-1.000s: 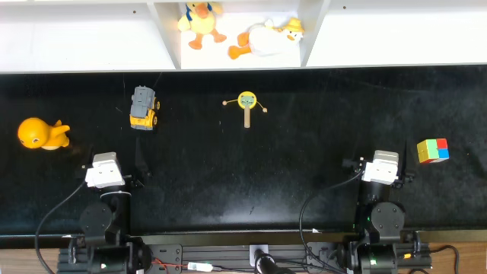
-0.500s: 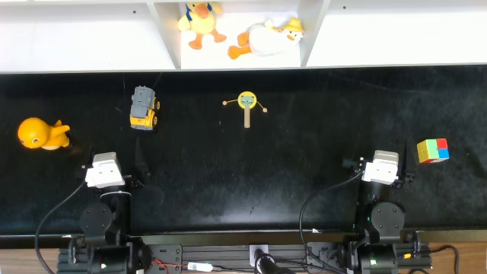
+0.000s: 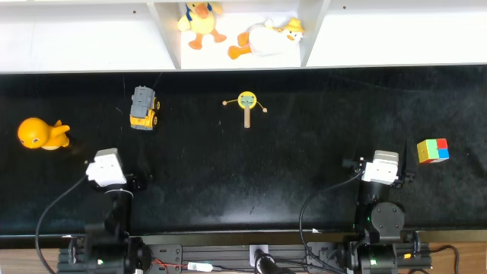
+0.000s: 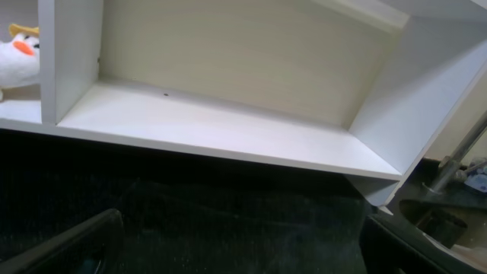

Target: Store Toys

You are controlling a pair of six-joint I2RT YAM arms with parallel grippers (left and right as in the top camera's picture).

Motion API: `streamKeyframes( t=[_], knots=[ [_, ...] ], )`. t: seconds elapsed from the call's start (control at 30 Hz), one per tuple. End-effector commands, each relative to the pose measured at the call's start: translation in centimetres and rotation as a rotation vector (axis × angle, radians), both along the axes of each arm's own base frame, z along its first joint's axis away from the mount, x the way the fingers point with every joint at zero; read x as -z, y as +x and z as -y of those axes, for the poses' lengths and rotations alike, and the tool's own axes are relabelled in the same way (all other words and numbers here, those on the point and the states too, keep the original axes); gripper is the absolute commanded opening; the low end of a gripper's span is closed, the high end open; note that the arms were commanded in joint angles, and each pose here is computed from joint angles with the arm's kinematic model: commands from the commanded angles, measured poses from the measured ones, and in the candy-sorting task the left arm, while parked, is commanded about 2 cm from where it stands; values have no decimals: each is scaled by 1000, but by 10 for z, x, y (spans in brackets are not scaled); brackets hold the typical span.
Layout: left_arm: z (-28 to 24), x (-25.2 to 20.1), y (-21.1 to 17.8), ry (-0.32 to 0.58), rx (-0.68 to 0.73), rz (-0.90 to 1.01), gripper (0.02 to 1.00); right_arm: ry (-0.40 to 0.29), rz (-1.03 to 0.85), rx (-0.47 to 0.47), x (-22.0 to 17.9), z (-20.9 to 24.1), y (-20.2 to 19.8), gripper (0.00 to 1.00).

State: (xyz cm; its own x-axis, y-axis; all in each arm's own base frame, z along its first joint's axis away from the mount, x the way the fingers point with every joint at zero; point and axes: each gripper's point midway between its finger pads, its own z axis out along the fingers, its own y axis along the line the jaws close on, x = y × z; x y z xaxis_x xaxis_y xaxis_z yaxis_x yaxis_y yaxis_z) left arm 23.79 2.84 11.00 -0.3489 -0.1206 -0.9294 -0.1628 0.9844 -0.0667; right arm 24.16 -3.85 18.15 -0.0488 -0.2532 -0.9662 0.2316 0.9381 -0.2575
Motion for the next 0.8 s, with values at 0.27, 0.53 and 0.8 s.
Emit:
streamKeyframes(
  t=[0.27, 0.53, 0.8],
  knots=[
    [-36, -44, -10, 2, -118, -374, 991, 1, 2, -1, 3, -1, 0, 996],
    [-73, -62, 16, 9, 36, -429, 993, 1, 2, -1, 3, -1, 0, 996],
    [-117, -85, 10, 81, 2, -396, 996, 1, 2, -1, 3, -1, 0, 993]
  ],
)
